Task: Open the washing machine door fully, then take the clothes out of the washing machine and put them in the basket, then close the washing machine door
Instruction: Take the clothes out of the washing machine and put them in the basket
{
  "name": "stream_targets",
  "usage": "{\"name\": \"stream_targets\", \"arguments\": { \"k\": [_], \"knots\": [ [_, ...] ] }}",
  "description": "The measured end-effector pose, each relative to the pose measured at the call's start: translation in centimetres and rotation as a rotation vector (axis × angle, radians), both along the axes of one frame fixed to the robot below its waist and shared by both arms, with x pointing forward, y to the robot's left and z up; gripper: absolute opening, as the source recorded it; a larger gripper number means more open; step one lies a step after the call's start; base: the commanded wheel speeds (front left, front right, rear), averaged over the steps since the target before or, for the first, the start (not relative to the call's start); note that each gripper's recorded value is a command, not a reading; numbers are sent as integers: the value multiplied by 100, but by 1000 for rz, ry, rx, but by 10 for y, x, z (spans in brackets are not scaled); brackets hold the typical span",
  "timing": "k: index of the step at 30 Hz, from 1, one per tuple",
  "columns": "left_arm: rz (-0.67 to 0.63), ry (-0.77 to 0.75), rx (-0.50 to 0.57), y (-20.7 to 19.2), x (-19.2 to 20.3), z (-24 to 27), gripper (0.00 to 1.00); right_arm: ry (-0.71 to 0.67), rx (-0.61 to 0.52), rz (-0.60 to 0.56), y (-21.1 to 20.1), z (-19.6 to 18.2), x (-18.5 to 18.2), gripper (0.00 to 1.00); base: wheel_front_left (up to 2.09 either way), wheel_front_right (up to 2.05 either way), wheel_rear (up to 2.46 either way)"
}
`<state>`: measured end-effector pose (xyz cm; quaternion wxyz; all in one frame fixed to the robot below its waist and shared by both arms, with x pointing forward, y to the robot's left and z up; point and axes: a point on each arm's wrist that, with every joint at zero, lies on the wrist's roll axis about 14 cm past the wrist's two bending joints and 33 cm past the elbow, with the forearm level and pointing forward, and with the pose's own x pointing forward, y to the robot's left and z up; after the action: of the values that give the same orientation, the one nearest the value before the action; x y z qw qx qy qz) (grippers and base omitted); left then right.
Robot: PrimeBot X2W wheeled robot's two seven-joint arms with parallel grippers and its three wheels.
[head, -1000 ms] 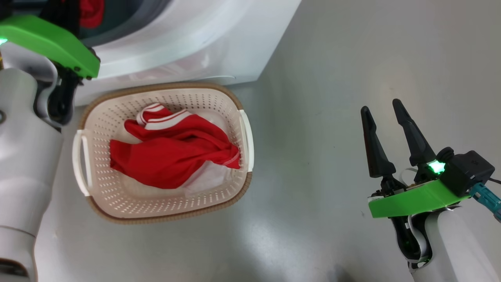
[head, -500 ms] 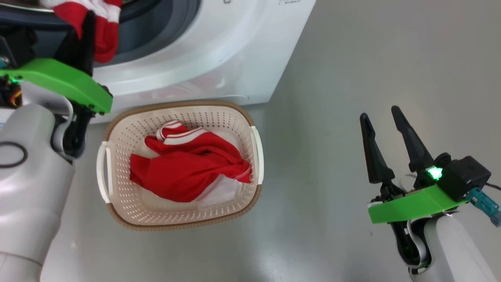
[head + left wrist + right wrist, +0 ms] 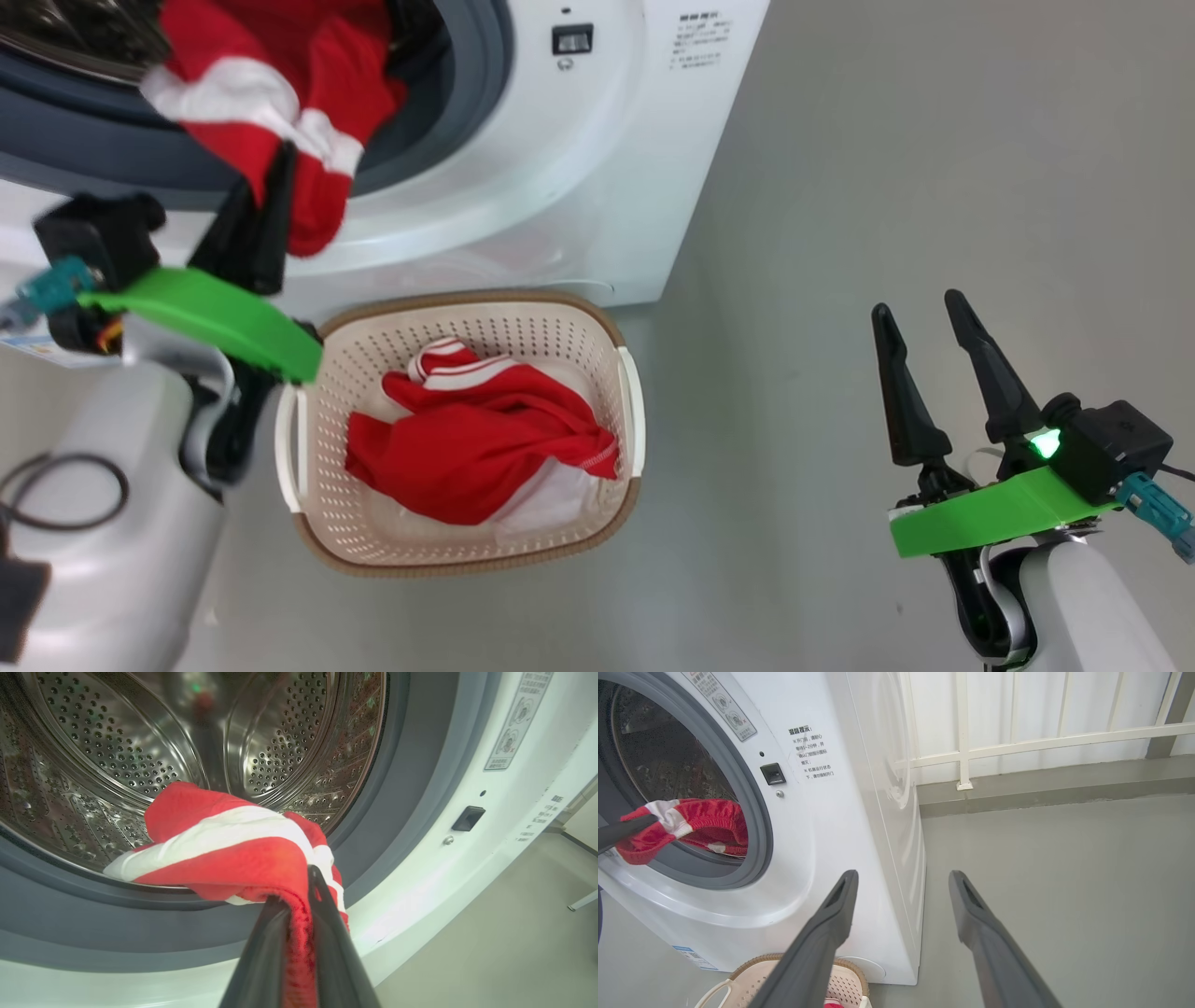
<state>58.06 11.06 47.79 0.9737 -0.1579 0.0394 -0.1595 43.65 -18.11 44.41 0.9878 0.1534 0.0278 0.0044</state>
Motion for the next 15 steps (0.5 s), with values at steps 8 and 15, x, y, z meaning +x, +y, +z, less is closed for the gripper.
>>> {"name": "stream_targets", "arguments": {
  "k": [8,15],
  "knots": [
    [19,-22,-1,9,-30,9,0,-22,8,14,6,11,-6,100,0,0,0],
    [59,-107,-7,21,-48,37,0,-46,13,26,10,21,-11,100,0,0,0]
  ]
}}
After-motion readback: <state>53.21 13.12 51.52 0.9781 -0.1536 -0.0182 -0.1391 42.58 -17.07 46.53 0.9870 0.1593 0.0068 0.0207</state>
